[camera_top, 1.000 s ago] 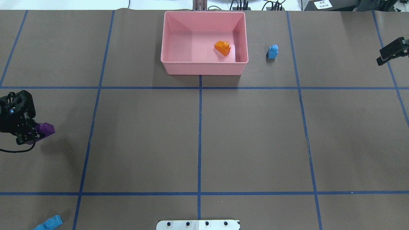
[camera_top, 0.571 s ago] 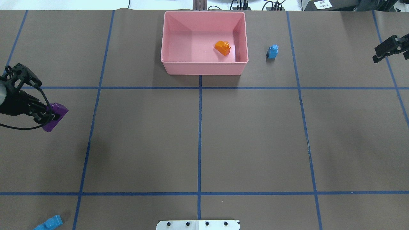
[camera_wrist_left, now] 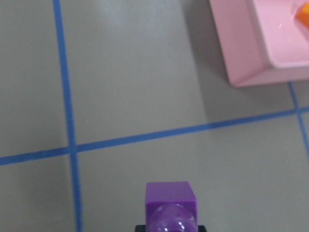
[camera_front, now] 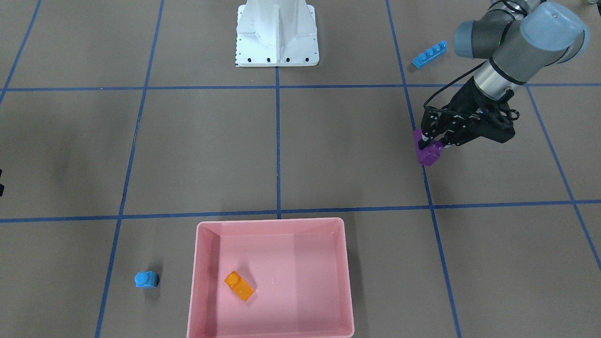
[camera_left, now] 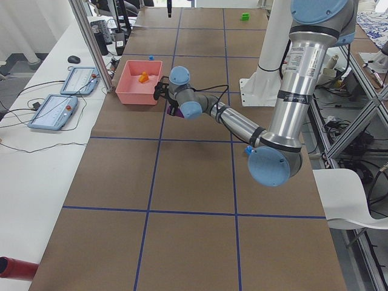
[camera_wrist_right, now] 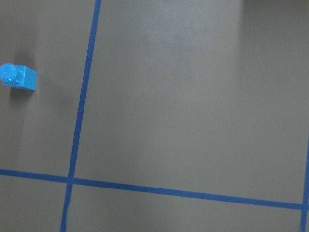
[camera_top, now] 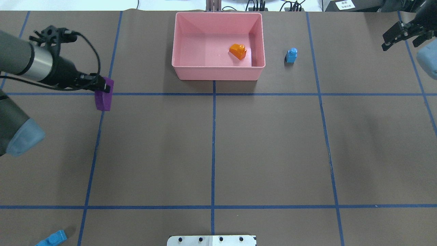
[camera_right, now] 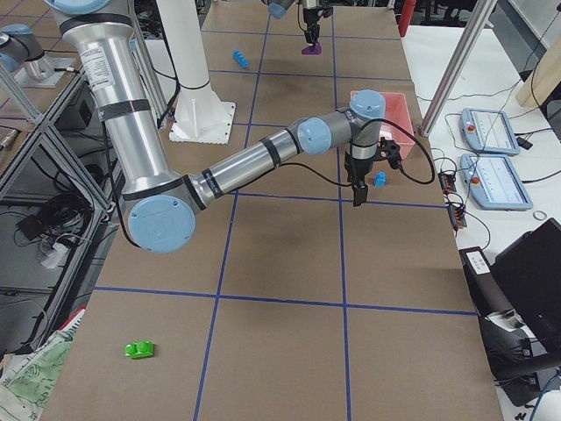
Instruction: Put all blocks into box
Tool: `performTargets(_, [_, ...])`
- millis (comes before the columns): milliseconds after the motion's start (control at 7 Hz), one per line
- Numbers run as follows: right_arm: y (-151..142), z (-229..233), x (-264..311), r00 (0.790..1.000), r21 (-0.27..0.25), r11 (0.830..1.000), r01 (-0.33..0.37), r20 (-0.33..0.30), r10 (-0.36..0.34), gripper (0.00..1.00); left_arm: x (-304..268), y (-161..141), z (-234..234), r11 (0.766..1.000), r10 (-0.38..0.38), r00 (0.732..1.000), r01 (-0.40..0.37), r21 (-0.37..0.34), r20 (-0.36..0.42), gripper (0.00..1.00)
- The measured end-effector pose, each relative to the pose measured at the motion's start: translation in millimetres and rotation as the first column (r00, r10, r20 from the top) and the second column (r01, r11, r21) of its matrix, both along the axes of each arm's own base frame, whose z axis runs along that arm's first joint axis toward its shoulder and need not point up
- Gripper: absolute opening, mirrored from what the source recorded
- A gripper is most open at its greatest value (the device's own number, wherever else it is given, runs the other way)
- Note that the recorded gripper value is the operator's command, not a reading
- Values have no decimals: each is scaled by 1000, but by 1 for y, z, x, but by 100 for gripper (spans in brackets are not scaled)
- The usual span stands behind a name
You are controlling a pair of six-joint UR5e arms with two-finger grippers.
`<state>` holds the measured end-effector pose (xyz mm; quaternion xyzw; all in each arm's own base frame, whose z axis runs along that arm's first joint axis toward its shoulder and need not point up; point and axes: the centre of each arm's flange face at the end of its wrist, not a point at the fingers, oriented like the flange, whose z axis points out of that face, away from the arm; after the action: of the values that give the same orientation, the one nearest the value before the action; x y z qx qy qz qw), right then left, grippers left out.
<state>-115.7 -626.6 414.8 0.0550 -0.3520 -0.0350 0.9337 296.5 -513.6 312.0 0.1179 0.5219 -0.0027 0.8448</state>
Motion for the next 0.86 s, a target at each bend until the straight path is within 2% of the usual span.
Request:
performTargets(286, [-30,-5,-20,1000,-15,1000,12,-5,-12,100,42,-58,-97,990,-83,997,83,-116,-1,0])
performTargets(429, [-40,-5,-29,1000,-22,1000,18,-7,-19,100,68,-93,-128,983,-110,994,111,-149,17,0])
performTargets(714, [-44,-5,-41,1000,-27,999,29,-9,-29,100,117,-155,-165,970,-136,987,149,-190,82,0])
performTargets(857, [-44,-5,-47,999,-28,999,37,-9,-37,100,141,-175,-173,966,-151,981,173,-195,125,0])
